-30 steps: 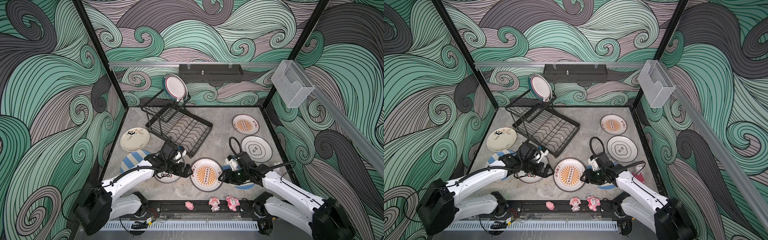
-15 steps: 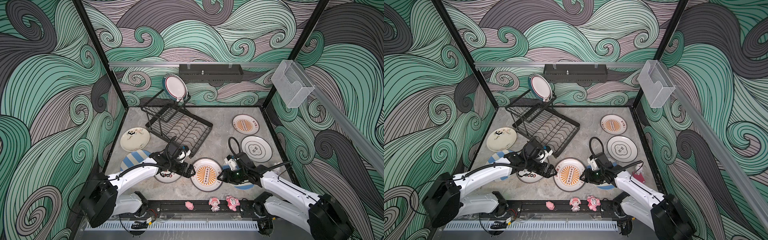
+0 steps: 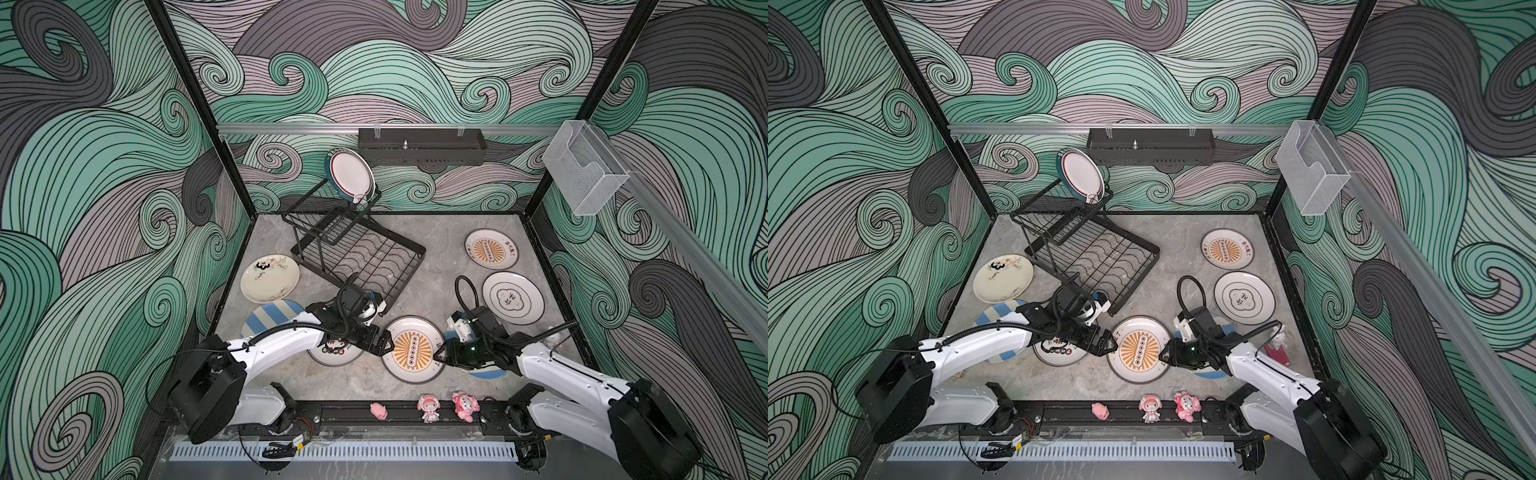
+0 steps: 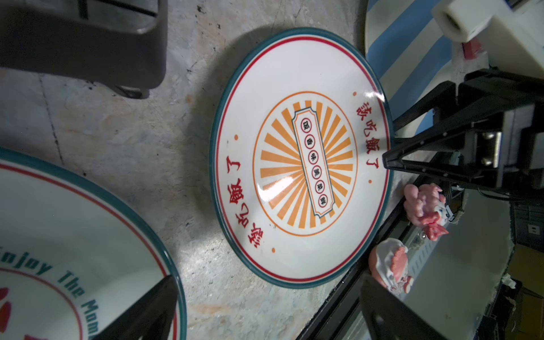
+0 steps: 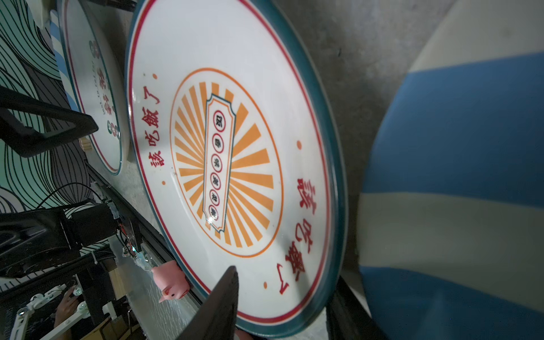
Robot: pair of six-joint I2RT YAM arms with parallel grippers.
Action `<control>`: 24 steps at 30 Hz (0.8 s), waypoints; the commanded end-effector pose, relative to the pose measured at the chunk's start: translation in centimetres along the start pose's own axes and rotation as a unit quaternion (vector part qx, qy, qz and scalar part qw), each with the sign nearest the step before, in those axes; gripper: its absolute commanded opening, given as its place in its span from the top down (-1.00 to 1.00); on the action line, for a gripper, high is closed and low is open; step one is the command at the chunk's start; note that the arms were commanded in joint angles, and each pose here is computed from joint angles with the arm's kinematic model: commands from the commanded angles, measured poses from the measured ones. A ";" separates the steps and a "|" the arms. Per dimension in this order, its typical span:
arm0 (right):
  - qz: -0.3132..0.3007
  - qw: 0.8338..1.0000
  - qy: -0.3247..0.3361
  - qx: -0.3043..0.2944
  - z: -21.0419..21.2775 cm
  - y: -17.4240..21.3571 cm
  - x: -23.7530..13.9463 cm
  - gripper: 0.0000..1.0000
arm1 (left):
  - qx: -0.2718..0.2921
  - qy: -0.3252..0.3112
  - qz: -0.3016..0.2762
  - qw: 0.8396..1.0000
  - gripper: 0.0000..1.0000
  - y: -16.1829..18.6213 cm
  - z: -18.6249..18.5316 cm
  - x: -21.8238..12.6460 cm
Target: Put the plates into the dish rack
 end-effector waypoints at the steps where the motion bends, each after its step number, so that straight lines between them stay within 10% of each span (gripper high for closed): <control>1: -0.011 1.000 0.005 0.003 -0.3 0.0 0.4 0.04 | 0.023 0.014 -0.006 1.000 -0.97 -0.9 -1.4 -0.1; 24: -0.034 0.999 0.019 0.018 -1.2 -0.5 1.9 0.18 | 0.036 0.021 0.042 0.998 -0.97 -0.8 -2.0 2.8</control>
Point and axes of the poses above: each gripper's point midway between its finger pads, its own x axis out along the fingers, its own z axis along the line the jaws close on, y = z × x, the point moved 6 cm from there along -x, back along the fingers, and after that the axes turned 9 degrees about -x, right-handed, at the moved point
